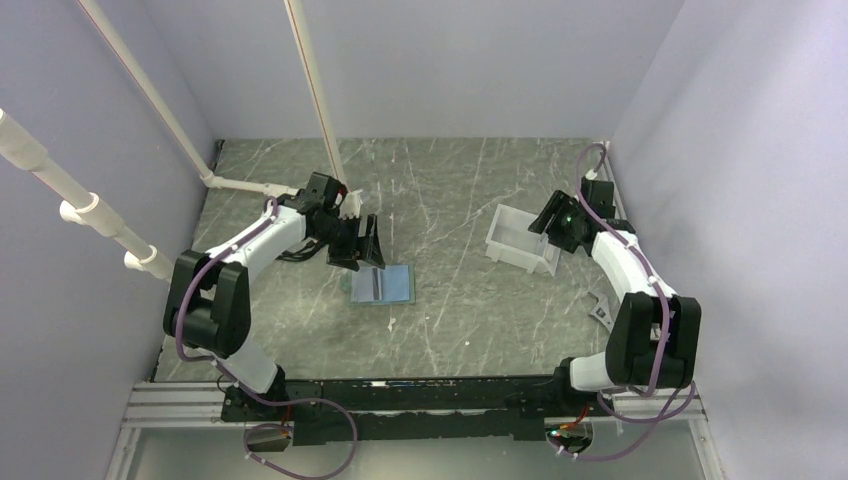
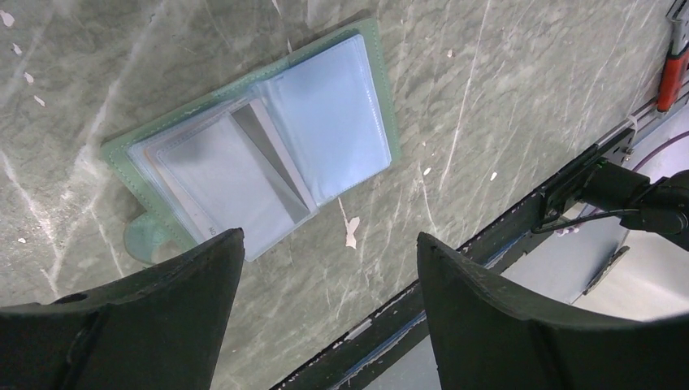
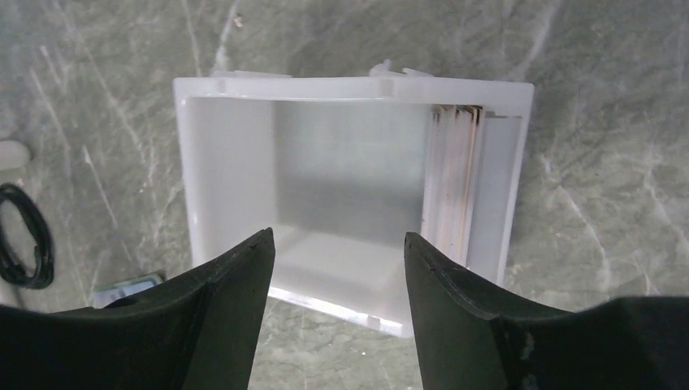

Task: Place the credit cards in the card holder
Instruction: Turn over the card slot in the card holder, then pick up the credit card from the center of the board.

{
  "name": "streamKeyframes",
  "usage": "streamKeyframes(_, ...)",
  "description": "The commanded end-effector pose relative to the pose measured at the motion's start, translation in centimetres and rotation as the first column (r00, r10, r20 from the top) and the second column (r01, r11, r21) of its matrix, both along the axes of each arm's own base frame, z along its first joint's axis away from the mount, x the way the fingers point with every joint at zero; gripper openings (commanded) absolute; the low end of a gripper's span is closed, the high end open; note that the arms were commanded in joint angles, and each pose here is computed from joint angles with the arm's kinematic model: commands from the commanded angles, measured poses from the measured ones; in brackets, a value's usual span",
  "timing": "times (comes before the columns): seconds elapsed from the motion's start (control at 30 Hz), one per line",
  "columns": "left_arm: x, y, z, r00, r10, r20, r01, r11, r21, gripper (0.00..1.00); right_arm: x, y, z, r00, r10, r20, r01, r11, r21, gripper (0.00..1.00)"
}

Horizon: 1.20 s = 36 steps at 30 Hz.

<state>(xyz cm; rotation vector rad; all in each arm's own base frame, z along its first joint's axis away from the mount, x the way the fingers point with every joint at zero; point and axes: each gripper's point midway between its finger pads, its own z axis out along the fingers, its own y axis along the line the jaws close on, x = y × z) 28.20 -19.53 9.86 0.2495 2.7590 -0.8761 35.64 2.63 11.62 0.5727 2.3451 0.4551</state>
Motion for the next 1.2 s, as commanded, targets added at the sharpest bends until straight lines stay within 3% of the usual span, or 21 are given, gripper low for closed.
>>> streamKeyframes(0.0, 0.1, 0.1, 0.9, 0.998, -0.022, 0.055, 0.022, 1.0, 0.005, 0.83, 0.7, -2.0, 0.4, 0.998, -0.067, 0.009, 0.067, 0.995, -0.079, 0.62)
streamKeyframes(0.2, 0.1, 0.3, 0.8, 0.998, -0.017, 0.058, 0.016, 1.0, 0.016, 0.83, 0.4, -3.7, 0.6, 0.993, -0.118, 0.005, 0.117, 0.977, -0.177, 0.71)
streamKeyframes(0.37, 0.2, 0.4, 0.9, 0.998, -0.015, 0.063, 0.014, 1.0, 0.02, 0.83, 0.2, -5.0, 0.9, 0.984, -0.177, -0.029, 0.158, 0.933, -0.324, 0.82)
streamKeyframes(0.6, 0.1, 0.3, 1.0, 0.998, -0.017, 0.061, 0.017, 1.0, 0.008, 0.83, 0.0, -5.8, 0.0, 0.964, -0.244, -0.103, 0.16, 0.846, -0.509, 0.88)
streamKeyframes(0.9, 0.0, 0.1, 1.4, 0.997, -0.021, 0.072, 0.021, 1.0, -0.001, 0.83, 1.2, -4.3, -2.7, 0.957, -0.21, -0.201, 0.059, 0.817, -0.574, 0.87)
streamKeyframes(1.17, 0.0, 0.1, 1.3, 0.997, -0.023, 0.069, 0.024, 1.0, -0.006, 0.83, 1.1, -4.3, -4.4, 0.945, -0.218, -0.245, 0.029, 0.798, -0.602, 0.73)
